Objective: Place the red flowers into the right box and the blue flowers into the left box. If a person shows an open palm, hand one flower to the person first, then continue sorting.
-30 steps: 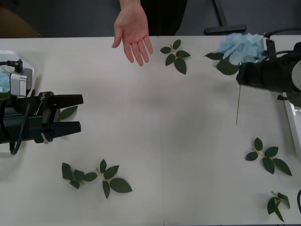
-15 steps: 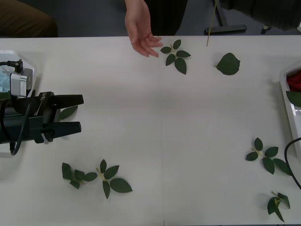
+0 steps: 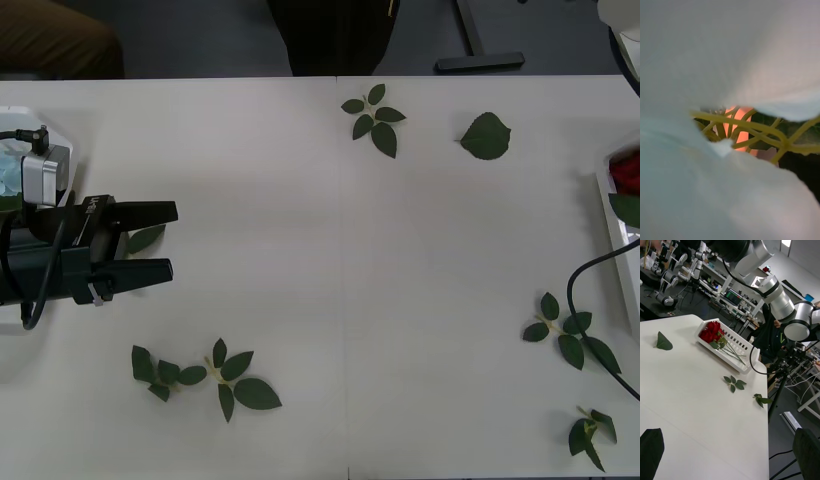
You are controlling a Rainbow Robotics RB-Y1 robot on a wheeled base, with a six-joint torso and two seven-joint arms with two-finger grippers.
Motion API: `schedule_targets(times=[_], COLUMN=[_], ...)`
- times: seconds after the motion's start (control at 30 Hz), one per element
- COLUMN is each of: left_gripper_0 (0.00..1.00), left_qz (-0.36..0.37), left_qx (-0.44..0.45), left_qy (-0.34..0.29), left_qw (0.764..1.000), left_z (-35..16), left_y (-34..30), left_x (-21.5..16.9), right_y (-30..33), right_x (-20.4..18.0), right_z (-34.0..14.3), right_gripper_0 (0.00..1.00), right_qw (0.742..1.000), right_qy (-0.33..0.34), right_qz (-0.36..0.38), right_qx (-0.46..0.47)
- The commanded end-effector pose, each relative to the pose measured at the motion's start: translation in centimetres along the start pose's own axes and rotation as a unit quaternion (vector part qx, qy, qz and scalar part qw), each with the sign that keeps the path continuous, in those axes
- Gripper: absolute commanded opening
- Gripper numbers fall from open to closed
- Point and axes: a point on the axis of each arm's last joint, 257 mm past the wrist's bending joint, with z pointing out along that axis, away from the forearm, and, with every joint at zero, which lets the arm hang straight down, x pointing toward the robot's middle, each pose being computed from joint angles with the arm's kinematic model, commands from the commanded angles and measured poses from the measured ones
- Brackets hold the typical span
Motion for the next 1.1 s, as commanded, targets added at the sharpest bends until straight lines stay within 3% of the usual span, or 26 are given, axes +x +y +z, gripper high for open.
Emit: schedule_targets(times=[0.03,0.37,0.43,0.47,0.5,0.63,0.8,1.1], left_gripper_0=[1.00,1.00,1.00,1.00,1.00,1.00,1.00,1.00], left_qz=[-0.016,-0.016,-0.016,-0.016,-0.016,-0.016,-0.016,-0.016], left_qx=[0.004,0.004,0.004,0.004,0.004,0.004,0.004,0.004], left_qy=[0.015,0.015,0.015,0.015,0.015,0.015,0.015,0.015], left_qw=[1.000,1.000,1.000,1.000,1.000,1.000,1.000,1.000], left_z=[-0.3,-0.3,-0.3,-0.3,-0.3,-0.3,-0.3,-0.3], left_y=[-0.8,-0.8,-0.8,-0.8,-0.8,-0.8,-0.8,-0.8], left_x=[0.5,0.5,0.5,0.5,0.5,0.5,0.5,0.5], right_y=[2.5,2.6,2.7,2.7,2.7,2.9,3.0,2.5], right_x=[-3.2,-2.8,-2.8,-2.7,-2.7,-2.4,-2.1,0.1], right_z=[1.4,1.4,1.4,1.5,1.5,1.5,1.6,0.3], right_gripper_0=[0.00,0.01,0.34,0.42,0.56,0.78,0.84,0.84], right_qw=[0.999,0.999,0.999,0.999,0.999,0.999,0.998,0.998], right_qy=[-0.031,-0.028,-0.027,-0.026,-0.027,-0.024,-0.020,0.031], right_qz=[-0.033,-0.035,-0.036,-0.036,-0.035,-0.037,-0.046,-0.023], right_qx=[-0.025,-0.026,-0.026,-0.027,-0.027,-0.028,-0.030,-0.057])
